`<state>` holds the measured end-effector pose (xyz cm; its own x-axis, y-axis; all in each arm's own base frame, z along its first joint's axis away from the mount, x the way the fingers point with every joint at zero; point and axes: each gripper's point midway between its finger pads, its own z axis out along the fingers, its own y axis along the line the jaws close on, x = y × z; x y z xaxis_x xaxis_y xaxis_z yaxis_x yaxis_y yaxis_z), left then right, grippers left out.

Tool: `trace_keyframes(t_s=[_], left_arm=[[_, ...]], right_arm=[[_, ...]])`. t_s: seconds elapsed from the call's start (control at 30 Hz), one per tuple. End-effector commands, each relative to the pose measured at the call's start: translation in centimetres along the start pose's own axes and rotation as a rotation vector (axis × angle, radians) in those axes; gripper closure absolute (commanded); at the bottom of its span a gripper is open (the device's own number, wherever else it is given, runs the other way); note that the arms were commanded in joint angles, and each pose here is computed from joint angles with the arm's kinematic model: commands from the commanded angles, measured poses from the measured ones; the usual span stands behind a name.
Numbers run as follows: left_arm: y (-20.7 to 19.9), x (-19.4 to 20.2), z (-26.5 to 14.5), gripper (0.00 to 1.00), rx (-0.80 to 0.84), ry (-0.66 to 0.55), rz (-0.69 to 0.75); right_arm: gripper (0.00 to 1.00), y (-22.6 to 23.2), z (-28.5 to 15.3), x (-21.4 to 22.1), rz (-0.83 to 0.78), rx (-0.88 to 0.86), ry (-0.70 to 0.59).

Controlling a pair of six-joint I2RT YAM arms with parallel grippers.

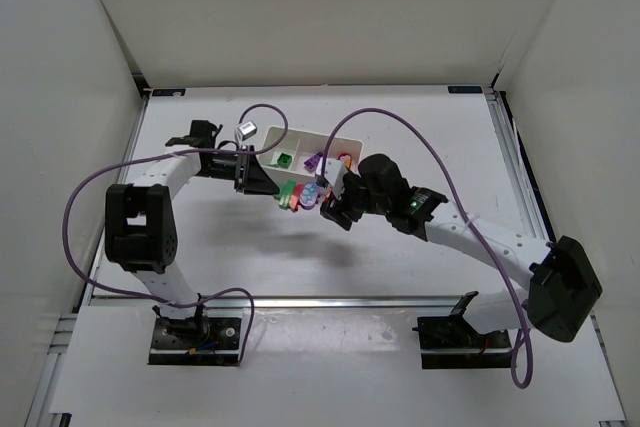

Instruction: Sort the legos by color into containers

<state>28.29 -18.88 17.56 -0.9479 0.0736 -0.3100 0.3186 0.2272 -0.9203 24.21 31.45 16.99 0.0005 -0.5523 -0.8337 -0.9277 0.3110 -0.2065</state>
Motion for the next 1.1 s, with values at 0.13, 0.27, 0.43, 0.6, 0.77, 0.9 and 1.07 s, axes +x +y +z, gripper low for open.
trace_keyframes(t_s=[0.13, 0.27, 0.43, 0.6, 0.77, 0.9, 1.07], left_arm=[[-0.4, -0.8, -2.9, 0.9, -0.036, -0.073, 0.073], [-0.4, -0.7, -3.0, 0.9, -0.044, -0.063, 0.07], [-0.6, -0.9, -3.1, 0.9, -0.041, -0.063, 0.072], [-1.0, -0.8, -3.2, 0.9, -0.048, -0.063, 0.085], [-1.6, -0.7, -3.3, 0.9, -0.053, -0.065, 0.102], [-1.8, -0.7, -3.5, 0.9, -0.056, -0.07, 0.106], [-2.2, -0.7, -3.6, 0.9, -0.06, -0.071, 0.122]], right_arm=[[1.0, -0.6, -2.4, -0.4, -0.02, 0.062, -0.035], [1.0, -0.5, -2.9, -0.2, -0.013, 0.066, -0.034], [1.0, 0.1, -2.7, 0.9, -0.018, 0.036, -0.009], [1.0, 2.0, -1.8, 4.4, 0.005, -0.094, 0.081], [1.0, 3.8, -0.8, 7.5, -0.003, -0.197, 0.151], [0.97, 4.1, 0.5, 9.7, 0.022, -0.236, 0.221], [0.82, 3.6, 1.3, 11.7, 0.049, -0.248, 0.277]])
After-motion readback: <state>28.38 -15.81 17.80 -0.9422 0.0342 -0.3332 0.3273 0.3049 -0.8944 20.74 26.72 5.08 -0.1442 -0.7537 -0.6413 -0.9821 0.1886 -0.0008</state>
